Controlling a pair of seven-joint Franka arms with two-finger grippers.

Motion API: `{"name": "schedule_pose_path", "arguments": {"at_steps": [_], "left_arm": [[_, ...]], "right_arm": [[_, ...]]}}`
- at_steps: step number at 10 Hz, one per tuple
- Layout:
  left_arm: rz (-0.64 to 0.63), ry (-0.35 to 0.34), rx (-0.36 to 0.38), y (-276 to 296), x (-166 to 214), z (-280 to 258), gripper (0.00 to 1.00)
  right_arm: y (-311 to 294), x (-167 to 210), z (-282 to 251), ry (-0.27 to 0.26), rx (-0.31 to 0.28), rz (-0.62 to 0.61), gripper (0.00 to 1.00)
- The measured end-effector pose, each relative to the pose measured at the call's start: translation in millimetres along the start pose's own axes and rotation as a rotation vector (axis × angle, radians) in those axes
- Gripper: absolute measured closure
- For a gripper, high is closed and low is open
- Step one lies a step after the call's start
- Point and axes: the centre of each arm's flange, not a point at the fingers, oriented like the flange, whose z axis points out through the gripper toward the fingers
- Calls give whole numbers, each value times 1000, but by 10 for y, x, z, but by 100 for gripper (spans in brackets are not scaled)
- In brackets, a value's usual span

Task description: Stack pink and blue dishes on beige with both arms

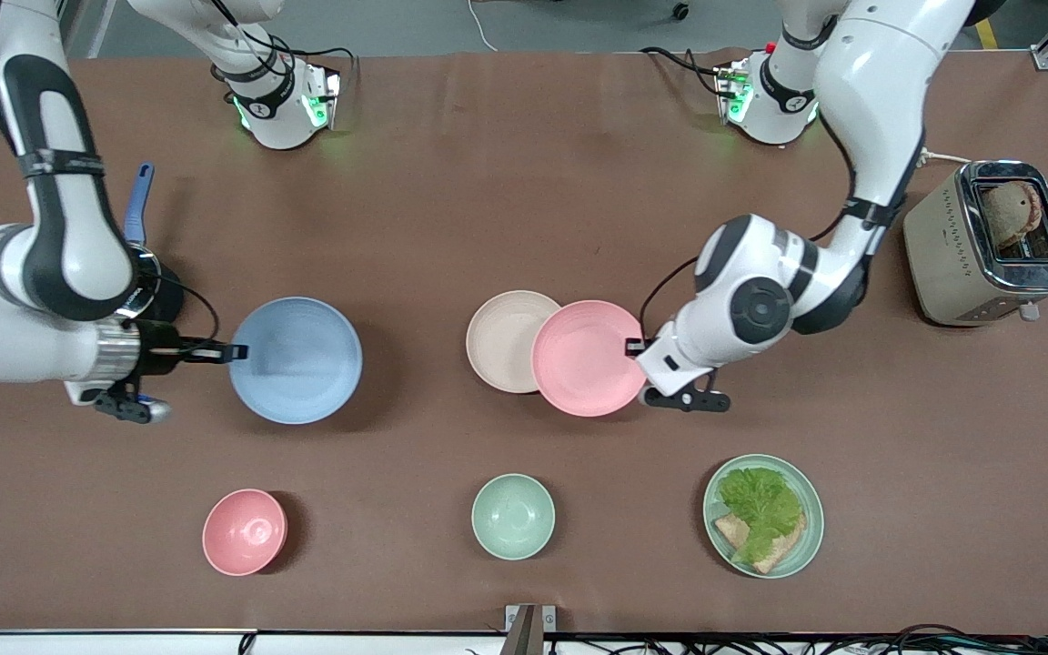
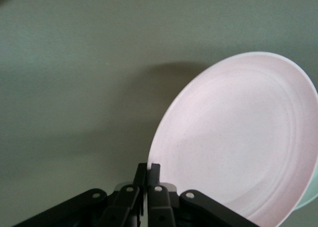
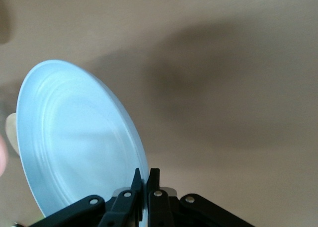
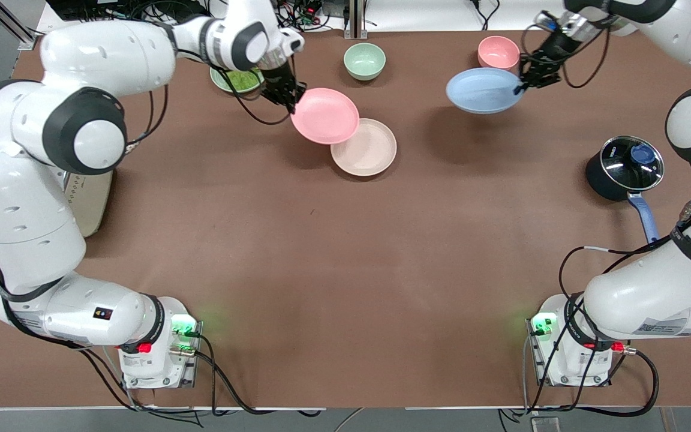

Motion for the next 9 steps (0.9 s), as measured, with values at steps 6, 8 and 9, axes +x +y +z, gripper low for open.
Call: {"name": "schedule_pose_path", "arguments": {"at_steps": [6,8,9], "left_arm": [[-63,28,34,928,-519,307,96],[-72,49,39,971,-533,450,96],[-83,50,35,969,-524,523,96]], "right_arm": [[-949,-352,353,-39,-4,69,94],[-1016,-405,447,-50,-11,70,94],[-1004,-411,494,-48,-13,72,94]]}}
